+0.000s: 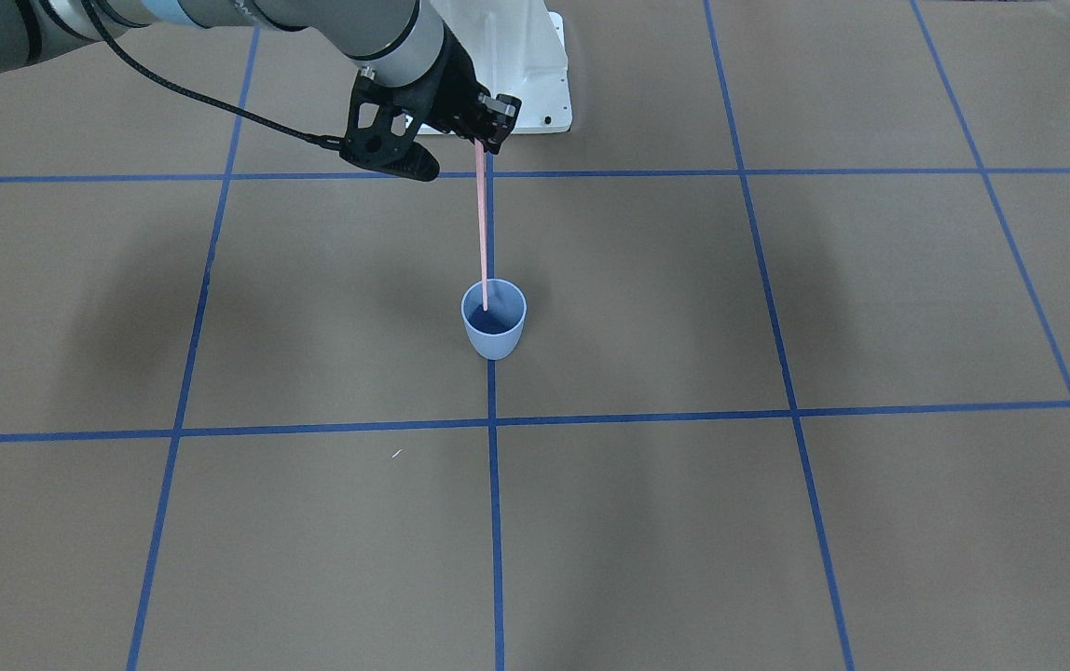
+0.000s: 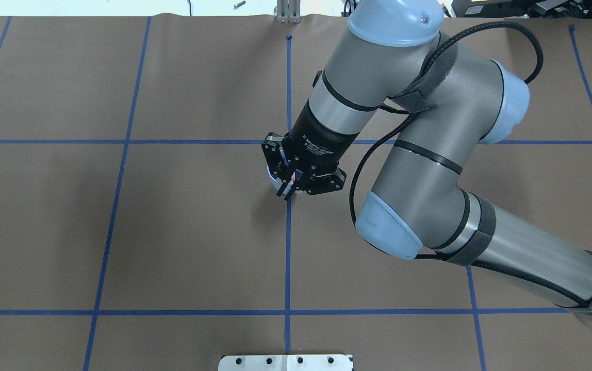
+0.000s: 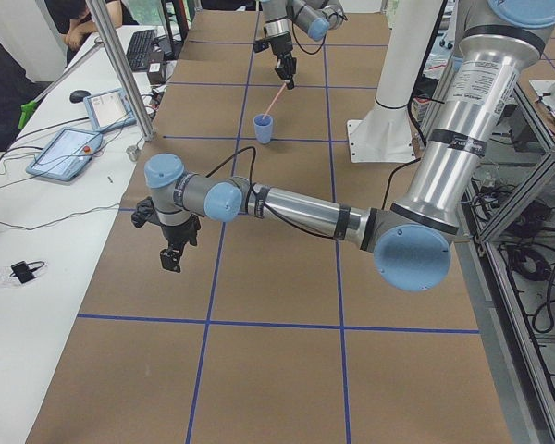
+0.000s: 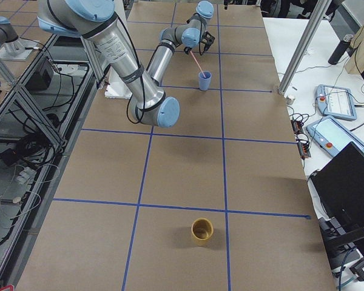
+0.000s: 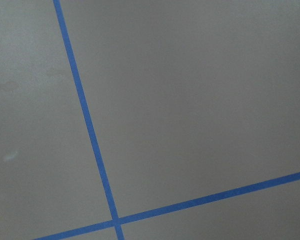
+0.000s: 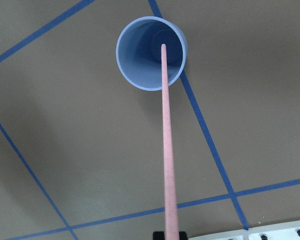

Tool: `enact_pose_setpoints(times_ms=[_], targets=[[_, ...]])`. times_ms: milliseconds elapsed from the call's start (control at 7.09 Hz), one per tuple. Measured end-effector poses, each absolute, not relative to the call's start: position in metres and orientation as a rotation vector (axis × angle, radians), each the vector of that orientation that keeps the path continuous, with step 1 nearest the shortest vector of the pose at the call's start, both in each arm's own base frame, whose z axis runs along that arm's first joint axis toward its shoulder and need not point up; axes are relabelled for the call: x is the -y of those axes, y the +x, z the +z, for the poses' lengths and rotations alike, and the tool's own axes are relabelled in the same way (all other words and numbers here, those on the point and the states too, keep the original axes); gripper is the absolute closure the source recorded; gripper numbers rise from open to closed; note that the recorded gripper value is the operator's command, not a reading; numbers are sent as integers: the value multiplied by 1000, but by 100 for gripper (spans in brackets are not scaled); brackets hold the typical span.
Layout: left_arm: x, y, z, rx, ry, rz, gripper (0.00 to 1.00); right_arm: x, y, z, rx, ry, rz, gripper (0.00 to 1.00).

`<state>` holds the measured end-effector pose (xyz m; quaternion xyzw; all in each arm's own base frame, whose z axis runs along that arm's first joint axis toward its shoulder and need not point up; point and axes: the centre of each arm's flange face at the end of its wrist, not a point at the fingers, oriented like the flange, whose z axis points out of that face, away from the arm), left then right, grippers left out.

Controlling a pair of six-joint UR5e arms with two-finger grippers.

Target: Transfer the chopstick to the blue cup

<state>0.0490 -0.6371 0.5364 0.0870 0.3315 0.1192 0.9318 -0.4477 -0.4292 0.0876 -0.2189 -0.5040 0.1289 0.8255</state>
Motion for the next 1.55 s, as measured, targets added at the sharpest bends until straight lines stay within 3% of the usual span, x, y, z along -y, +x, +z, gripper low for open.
enact_pose_setpoints(times_ms=[282, 564, 1129, 1552], targets=[[638, 49, 535, -679, 181, 246, 2, 438, -466, 103, 1069, -470, 269, 100], [639, 50, 532, -679, 184, 247, 2, 443, -475, 110, 1068, -471, 267, 0], [641, 50, 526, -680, 195, 249, 2, 456, -470, 107, 1098, -411, 282, 0], [640, 50, 526, -678, 195, 248, 2, 509, -368, 141, 1131, -184, 316, 0]])
